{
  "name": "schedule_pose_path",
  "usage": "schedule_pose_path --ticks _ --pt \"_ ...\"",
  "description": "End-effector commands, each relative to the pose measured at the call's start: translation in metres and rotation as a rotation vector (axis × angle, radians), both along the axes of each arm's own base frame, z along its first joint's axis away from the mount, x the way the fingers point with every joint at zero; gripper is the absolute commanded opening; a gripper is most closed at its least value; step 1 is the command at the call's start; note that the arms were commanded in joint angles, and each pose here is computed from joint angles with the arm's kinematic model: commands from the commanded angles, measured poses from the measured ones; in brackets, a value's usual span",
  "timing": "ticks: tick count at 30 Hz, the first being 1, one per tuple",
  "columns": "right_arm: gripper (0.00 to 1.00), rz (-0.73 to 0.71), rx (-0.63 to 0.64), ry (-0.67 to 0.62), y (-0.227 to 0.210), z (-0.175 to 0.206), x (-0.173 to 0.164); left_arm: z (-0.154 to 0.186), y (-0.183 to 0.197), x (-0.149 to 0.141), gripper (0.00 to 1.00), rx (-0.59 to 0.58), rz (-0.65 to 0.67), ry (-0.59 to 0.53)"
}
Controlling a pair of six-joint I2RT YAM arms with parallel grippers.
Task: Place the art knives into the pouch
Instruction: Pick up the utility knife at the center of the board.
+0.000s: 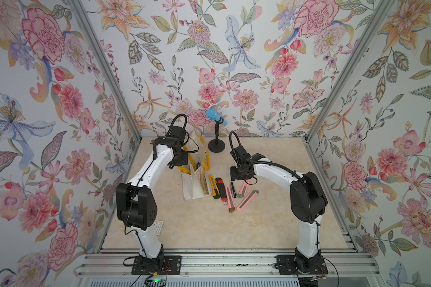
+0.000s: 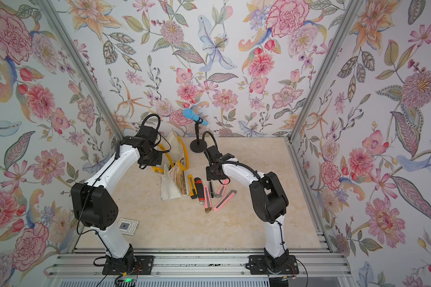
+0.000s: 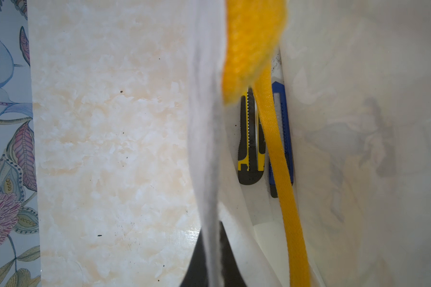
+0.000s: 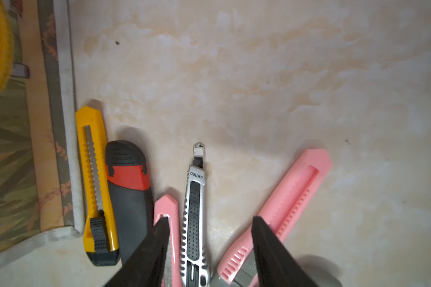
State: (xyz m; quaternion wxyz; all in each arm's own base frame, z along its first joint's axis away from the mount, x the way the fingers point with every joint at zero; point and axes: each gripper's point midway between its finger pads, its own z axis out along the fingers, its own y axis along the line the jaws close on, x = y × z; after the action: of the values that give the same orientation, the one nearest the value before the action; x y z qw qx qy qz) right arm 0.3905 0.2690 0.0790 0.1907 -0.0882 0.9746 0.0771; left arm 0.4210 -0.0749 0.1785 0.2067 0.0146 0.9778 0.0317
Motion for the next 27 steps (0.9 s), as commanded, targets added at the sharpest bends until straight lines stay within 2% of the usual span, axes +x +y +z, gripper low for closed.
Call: schedule_pose_path --ticks 1,11,19,27 --pt "0.56 -0.012 0.029 -0.006 0.007 0.002 -0.005 -0.001 -0.006 0.005 0.0 0.002 -0.034 0.01" --pt "0.52 0.025 -0.039 0.053 0.016 -0.035 -0.022 -0.002 -0.007 0.008 0.0 0.017 -0.051 0.026" --pt "0.48 -0.015 -0.092 0.082 0.006 -0.059 -0.024 -0.005 -0.006 0.005 0.0 0.019 -0.055 0.04" --pt "0.37 -0.022 -0.112 0.12 0.002 -0.077 -0.027 -0.005 -0.006 0.002 0.0 0.023 -0.052 0.045"
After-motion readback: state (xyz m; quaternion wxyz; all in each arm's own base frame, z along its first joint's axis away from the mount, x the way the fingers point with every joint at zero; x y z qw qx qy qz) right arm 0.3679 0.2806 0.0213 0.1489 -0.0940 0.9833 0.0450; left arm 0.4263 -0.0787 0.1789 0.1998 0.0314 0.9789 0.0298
